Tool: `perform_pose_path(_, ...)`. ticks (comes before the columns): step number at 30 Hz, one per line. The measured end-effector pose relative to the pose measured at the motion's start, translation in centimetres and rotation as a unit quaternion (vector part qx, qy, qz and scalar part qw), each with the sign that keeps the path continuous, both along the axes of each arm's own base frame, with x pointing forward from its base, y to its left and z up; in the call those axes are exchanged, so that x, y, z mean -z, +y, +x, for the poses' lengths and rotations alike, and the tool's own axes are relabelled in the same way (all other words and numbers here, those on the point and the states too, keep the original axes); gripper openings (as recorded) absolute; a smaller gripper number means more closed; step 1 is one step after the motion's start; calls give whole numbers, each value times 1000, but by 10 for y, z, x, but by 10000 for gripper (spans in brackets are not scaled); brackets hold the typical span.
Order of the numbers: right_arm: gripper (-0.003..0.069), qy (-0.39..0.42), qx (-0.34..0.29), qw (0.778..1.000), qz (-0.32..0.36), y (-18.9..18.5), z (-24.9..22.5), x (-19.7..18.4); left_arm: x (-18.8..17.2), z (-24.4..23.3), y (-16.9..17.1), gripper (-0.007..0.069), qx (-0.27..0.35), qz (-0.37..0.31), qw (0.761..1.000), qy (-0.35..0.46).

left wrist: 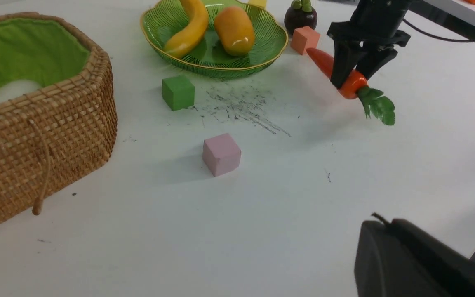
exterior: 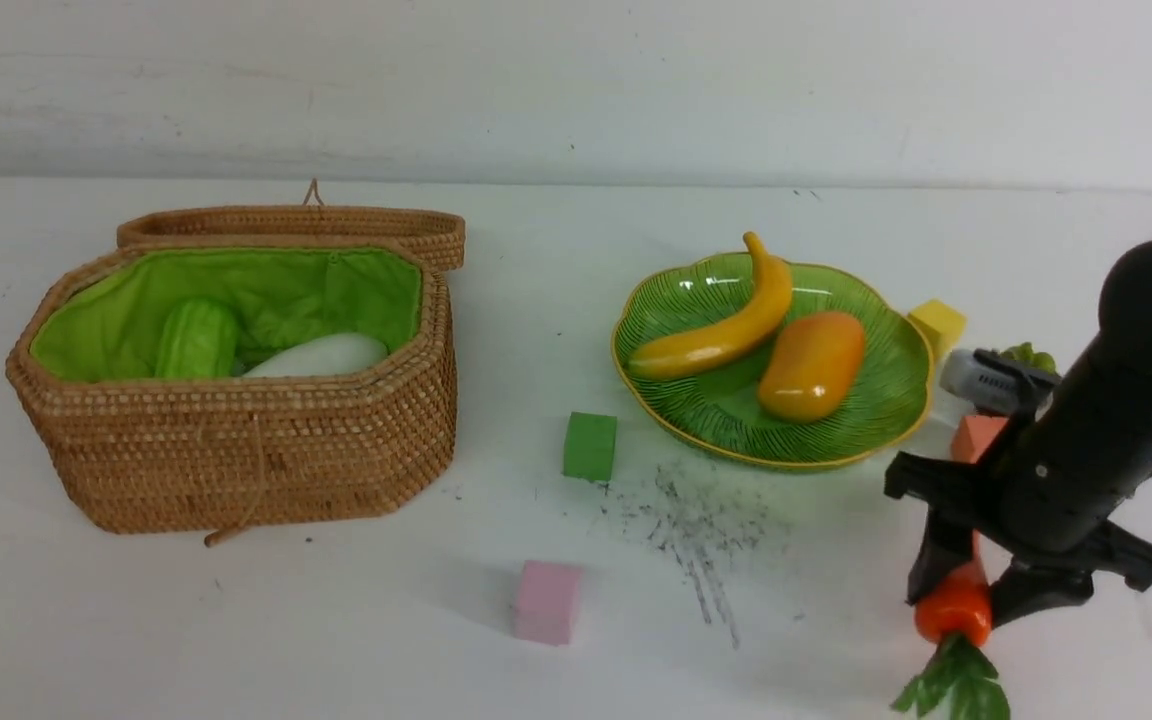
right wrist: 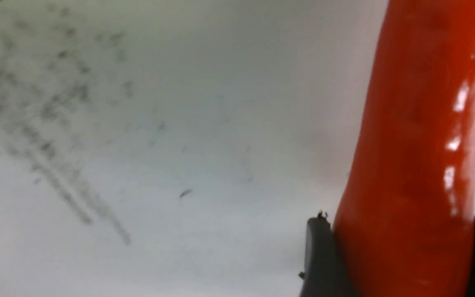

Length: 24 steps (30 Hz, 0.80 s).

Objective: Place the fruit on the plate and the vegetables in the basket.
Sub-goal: Use the right arm to grab a carrot and put it into the left basket

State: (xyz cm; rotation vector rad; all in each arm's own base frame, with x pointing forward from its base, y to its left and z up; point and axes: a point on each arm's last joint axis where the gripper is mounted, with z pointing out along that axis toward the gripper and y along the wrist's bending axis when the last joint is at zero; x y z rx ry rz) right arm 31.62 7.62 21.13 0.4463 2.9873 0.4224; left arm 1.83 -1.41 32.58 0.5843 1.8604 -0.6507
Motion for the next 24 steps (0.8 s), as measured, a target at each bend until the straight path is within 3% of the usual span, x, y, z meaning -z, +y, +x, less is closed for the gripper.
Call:
perform_pose_path(7,380,-168,-44,984,33,25,-4,-96,0,0,0,-13,0,0,1000,-1)
perform_pose_path(12,380,-269,-152,949,64,72,5,-148,0,0,0,-13,-2,1,1000,-1)
perform_pose_path(18,380,-420,-316,844,108,179,27,-188,0,2,2,-13,-22,-16,1000,13)
perform_pose_path(21,380,-485,-365,786,115,232,41,-183,-1,4,4,-13,-45,-32,998,25)
perform_pose_path(24,380,-532,-383,747,111,272,55,-166,-1,7,7,-13,-76,-48,995,36)
